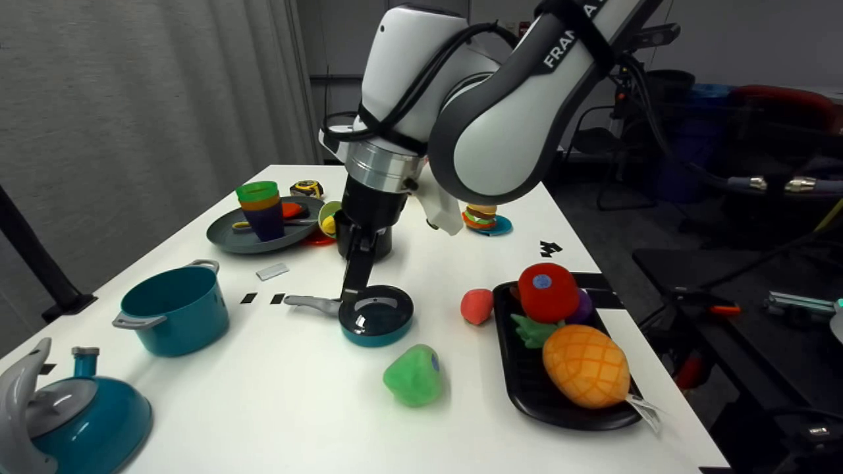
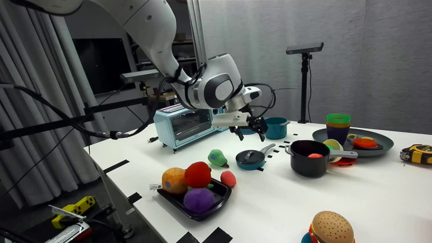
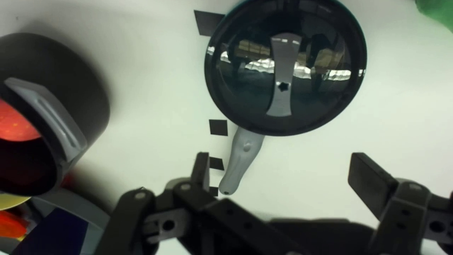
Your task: Take the lid off the pot and put it on the pan
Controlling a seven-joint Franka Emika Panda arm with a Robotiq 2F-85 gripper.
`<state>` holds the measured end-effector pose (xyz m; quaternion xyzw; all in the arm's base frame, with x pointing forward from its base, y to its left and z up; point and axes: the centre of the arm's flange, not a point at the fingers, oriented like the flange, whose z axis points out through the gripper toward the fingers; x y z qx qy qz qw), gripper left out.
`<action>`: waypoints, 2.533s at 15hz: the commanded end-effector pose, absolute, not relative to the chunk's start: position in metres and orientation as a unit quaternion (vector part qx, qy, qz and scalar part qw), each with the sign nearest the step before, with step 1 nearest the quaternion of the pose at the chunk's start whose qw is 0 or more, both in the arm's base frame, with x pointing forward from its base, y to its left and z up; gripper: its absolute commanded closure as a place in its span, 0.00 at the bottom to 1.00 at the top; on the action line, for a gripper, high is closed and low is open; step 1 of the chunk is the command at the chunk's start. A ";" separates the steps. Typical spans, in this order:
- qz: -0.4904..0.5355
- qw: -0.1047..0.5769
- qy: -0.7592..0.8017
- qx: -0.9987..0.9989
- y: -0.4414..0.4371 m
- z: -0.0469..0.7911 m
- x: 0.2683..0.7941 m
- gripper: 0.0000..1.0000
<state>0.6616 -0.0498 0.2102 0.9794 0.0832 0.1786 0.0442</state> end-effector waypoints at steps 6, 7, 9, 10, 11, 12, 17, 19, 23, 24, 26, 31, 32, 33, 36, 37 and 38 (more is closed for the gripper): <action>0.223 0.046 0.083 0.970 -0.038 0.258 0.659 0.00; 0.227 0.047 0.084 0.969 -0.037 0.264 0.658 0.00; 0.235 0.050 0.086 0.967 -0.036 0.275 0.658 0.00; 0.239 0.051 0.086 0.966 -0.036 0.279 0.657 0.00; 0.242 0.051 0.086 0.965 -0.036 0.284 0.657 0.00; 0.245 0.050 0.086 0.964 -0.036 0.289 0.657 0.00; 0.254 0.052 0.090 0.962 -0.032 0.305 0.651 0.00; 0.253 0.053 0.093 0.961 -0.029 0.307 0.649 0.00; 0.238 0.050 0.096 0.965 -0.030 0.302 0.660 0.00; 0.238 0.050 0.097 0.965 -0.029 0.302 0.660 0.00; 0.238 0.050 0.098 0.965 -0.028 0.302 0.660 0.00; 0.238 0.050 0.098 0.965 -0.028 0.302 0.659 0.00; 0.238 0.050 0.098 0.965 -0.028 0.302 0.659 0.00; 0.238 0.050 0.098 0.965 -0.028 0.302 0.659 0.00; 0.238 0.050 0.098 0.965 -0.028 0.302 0.659 0.00; 0.238 0.050 0.098 0.965 -0.028 0.302 0.659 0.00; 0.238 0.050 0.098 0.965 -0.028 0.302 0.659 0.00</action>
